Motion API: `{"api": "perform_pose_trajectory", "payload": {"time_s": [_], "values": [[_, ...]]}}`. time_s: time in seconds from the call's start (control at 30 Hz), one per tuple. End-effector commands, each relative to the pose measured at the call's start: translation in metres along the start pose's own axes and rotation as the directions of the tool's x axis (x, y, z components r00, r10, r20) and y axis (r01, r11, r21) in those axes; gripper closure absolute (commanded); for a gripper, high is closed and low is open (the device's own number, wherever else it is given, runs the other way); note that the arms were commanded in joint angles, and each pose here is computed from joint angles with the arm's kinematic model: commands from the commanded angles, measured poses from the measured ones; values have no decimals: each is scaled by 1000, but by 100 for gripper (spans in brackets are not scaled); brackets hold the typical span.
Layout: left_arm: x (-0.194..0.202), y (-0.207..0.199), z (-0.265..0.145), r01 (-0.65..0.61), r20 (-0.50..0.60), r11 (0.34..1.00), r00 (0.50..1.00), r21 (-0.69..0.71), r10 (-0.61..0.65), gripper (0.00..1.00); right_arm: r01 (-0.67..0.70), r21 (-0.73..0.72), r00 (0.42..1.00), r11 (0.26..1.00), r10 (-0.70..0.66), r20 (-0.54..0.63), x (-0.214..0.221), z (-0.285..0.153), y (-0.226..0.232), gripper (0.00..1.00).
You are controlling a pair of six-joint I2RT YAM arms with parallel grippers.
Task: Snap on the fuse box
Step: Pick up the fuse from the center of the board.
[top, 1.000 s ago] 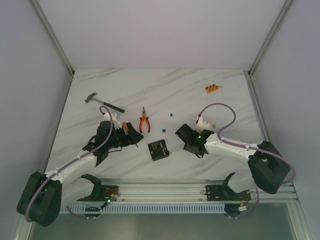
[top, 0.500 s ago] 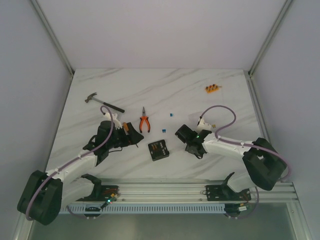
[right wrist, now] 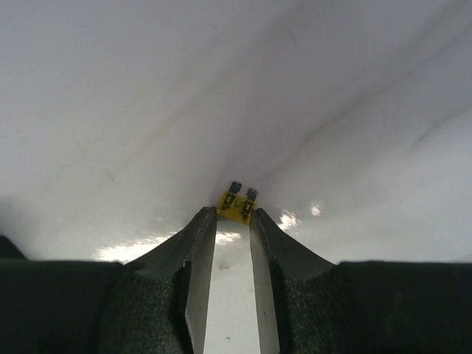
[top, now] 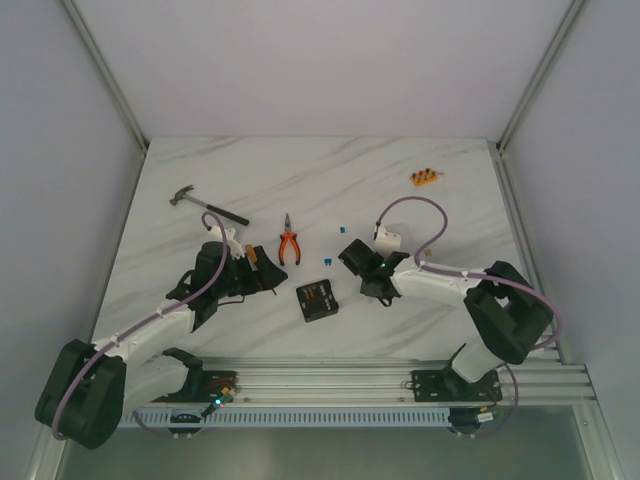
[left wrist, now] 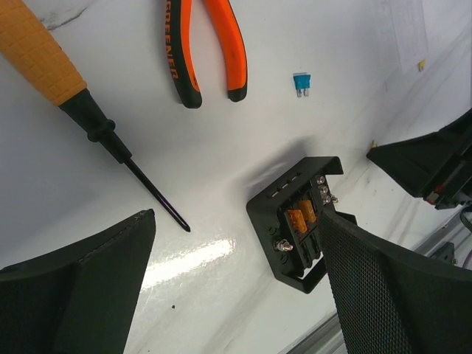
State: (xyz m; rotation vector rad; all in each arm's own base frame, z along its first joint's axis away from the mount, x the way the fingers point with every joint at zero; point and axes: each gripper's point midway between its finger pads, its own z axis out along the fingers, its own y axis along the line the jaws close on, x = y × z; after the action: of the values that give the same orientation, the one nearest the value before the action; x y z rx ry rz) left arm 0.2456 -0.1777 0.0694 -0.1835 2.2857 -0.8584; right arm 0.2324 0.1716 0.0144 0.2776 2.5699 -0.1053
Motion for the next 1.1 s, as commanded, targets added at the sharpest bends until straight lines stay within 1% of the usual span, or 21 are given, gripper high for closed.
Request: {"api": "perform_pose_trajectory", "payload": {"time_s": [0.0,0.07,0.13,0.33,0.47,0.7,0.97,1.0,1.07], "values": [[-3,-10,-2,6,-5,1000,1000,30,-6,0,154,-40,988,987,-155,-9,0,12,13,69],[-3,-11,-3,7,-4,999,1000,31,-7,0,207,-43,978,977,-207,-1,-4,13,16,68],[-3,-11,-4,8,-4,999,1000,31,-8,0,225,-29,974,974,-225,-4,-6,15,16,67],[-3,-10,-5,8,0,1000,1000,26,-8,0,179,35,984,983,-179,-23,-3,18,-1,56],[-4,-11,-5,7,-1,1000,1000,27,-7,0,132,84,991,988,-130,-32,-3,19,-17,55],[-3,-11,-4,12,-7,1000,1000,25,-12,0,89,99,996,991,-86,-34,-6,19,-33,54],[-4,-11,-5,14,-6,1000,1000,26,-14,0,102,118,994,988,-96,-54,1,16,-52,52],[-4,-11,-4,15,-7,1000,1000,25,-15,0,104,97,994,990,-100,-37,-4,12,-49,52],[-3,-11,-4,16,-11,1000,1000,26,-16,0,151,45,988,987,-150,-21,-11,8,-41,52]]}}
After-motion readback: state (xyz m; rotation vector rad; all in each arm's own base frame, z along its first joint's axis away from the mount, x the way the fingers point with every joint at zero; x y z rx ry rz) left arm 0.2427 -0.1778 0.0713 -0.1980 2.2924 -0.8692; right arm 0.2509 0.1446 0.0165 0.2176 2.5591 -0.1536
